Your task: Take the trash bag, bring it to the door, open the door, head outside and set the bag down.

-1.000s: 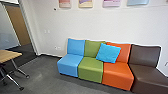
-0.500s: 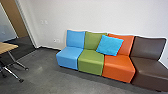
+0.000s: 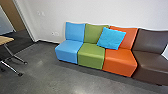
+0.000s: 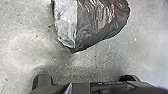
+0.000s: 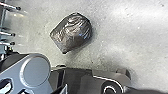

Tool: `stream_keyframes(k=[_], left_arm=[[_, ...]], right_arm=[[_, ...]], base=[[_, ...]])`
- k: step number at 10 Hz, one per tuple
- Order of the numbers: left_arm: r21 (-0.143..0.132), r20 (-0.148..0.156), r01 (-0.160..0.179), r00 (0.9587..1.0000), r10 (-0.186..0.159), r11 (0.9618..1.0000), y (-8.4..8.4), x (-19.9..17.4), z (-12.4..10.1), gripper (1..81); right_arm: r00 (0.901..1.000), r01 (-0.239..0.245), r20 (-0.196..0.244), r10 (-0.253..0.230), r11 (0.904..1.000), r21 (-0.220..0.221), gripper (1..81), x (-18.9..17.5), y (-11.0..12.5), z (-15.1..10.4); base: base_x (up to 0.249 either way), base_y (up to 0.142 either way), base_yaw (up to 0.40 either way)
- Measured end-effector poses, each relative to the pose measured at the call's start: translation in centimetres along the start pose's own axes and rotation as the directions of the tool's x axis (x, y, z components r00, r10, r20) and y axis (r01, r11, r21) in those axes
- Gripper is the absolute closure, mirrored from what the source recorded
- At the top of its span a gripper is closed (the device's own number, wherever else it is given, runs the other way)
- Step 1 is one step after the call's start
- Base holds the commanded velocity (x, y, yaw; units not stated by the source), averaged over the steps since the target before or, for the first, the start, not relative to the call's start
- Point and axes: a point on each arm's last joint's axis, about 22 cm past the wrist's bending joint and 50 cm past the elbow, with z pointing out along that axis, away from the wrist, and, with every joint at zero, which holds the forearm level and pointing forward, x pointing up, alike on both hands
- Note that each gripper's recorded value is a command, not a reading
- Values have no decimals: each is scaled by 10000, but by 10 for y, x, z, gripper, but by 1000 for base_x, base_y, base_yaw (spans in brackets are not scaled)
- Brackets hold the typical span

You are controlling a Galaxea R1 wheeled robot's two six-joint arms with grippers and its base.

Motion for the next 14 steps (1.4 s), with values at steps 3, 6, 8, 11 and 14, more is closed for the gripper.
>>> stream_keyframes(k=[3, 6, 8, 11, 14], left_arm=[[12, -510, 52, 9987, -51, 10000, -7, 47, 15, 10], [152, -632, 95, 9980, -85, 9998, -19, 72, 34, 10], [32, -986, -157, 9950, 160, 9999, -11, 108, 40, 10], [-21, -270, -111, 9996, 111, 9999, -20, 106, 78, 10], [11, 140, -20, 9999, 20, 10000, -39, 109, 118, 10]], right_arm=[[9994, 252, 249, -254, 9996, 106, 10, 9, 0, 5], [9984, 546, -124, -547, 9985, -61, 10, 26, 17, 16], [9957, 812, -416, -825, 9962, -312, 10, 49, 28, 12], [9980, 609, 202, -606, 9980, -156, 10, 44, 39, 41], [9973, 287, 674, -276, 9995, -162, 10, 32, 66, 80]], base=[[0, 0, 0], [0, 0, 0], [0, 0, 0], [0, 0, 0], [0, 0, 0]])
